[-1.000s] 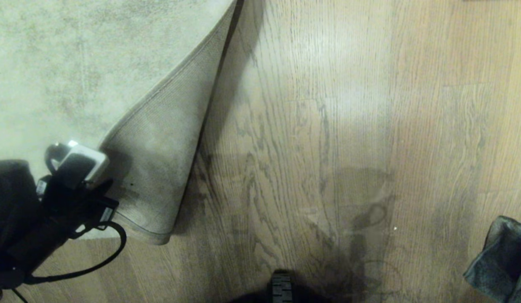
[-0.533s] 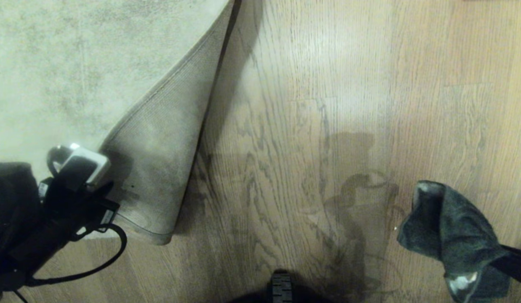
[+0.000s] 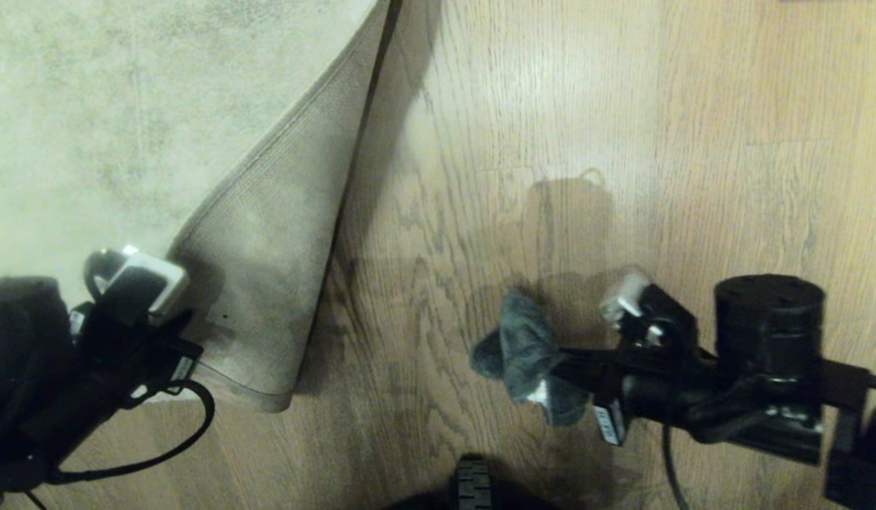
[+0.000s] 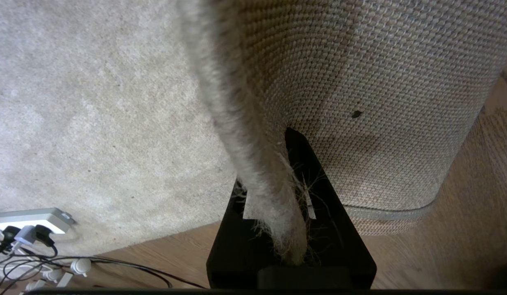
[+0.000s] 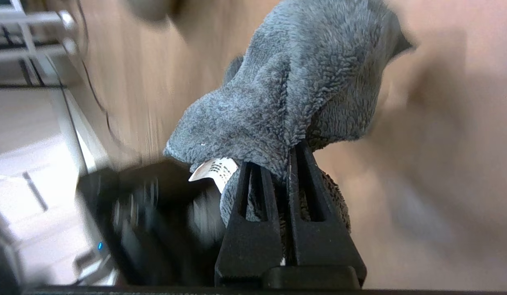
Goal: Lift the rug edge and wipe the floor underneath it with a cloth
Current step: Wipe the floor under the carpet with a rag
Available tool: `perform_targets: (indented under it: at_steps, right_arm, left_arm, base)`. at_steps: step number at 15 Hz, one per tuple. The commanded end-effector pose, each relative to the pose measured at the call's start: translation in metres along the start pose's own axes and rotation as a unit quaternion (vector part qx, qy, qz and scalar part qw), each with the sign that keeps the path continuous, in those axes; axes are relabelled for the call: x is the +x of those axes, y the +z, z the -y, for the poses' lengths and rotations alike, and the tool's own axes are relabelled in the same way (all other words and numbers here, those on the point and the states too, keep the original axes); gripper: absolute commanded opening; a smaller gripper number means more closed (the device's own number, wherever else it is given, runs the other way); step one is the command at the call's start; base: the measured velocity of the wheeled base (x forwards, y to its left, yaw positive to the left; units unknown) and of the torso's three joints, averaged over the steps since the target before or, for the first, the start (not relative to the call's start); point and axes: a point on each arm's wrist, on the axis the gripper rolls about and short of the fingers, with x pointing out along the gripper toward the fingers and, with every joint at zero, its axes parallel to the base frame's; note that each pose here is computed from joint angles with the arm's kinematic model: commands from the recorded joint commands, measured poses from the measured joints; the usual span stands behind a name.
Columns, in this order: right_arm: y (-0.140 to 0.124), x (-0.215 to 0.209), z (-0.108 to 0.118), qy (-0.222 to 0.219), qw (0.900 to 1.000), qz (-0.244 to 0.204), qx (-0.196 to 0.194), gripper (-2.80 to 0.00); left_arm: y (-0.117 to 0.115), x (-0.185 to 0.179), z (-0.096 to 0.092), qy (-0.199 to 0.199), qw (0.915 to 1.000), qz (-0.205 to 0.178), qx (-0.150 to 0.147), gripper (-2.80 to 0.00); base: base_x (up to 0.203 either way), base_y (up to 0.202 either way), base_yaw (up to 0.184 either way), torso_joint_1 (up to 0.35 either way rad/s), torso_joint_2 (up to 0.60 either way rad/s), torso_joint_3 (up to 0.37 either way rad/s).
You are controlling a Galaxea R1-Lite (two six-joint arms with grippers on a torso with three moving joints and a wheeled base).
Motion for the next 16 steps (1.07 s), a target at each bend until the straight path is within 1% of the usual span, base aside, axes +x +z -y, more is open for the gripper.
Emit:
perform_targets:
  at_steps: [1,3,5,8,10,12,14,16]
  right_arm:
    - [-0.016,0.081,-0.017,0.032,0.999,-0.019,-0.009,-2.8]
    - [-0.015,0.116,-0.033,0.04,0.999,-0.006,-0.015,-2.8]
    - [-0.021,0.147,-0.043,0.038,0.999,0.009,-0.018,-2.8]
    - [-0.016,0.18,-0.044,0.013,0.998,0.052,-0.02,-2.8]
    - [-0.011,0.194,-0.039,-0.032,0.997,0.074,-0.017,-2.8]
    - [-0.004,0.201,-0.026,-0.07,0.991,0.111,-0.012,-2.8]
    - [0.006,0.2,-0.008,-0.095,0.986,0.137,-0.005,-2.8]
    - [0.021,0.195,0.011,-0.138,0.978,0.159,0.001,-2.8]
  left_arm:
    - [-0.001,0.002,0.001,-0.001,1.0,-0.003,0.002,-2.8]
    - [-0.002,0.001,0.002,-0.001,1.0,-0.006,0.003,-2.8]
    - [-0.003,0.001,0.002,-0.001,1.0,-0.007,0.003,-2.8]
    - [-0.003,0.001,0.002,-0.001,1.0,-0.008,0.004,-2.8]
    - [-0.005,0.0,0.003,-0.002,0.9999,-0.009,0.006,-2.8]
    - [-0.006,-0.001,0.003,-0.003,0.9999,-0.011,0.007,-2.8]
    - [-0.007,-0.001,0.004,-0.004,0.9999,-0.011,0.008,-2.8]
    - [-0.008,-0.001,0.004,-0.005,0.9998,-0.014,0.009,-2.8]
  base:
    - [0.0,0.0,0.0,0.0,0.0,0.0]
    - [0.0,0.0,0.0,0.0,0.0,0.0]
    - [0.0,0.0,0.0,0.0,0.0,0.0]
    - [0.0,0.0,0.0,0.0,0.0,0.0]
    - [0.0,0.0,0.0,0.0,0.0,0.0]
    - [0.0,0.0,0.0,0.0,0.0,0.0]
    - [0.0,0.0,0.0,0.0,0.0,0.0]
    - [0.0,0.0,0.0,0.0,0.0,0.0]
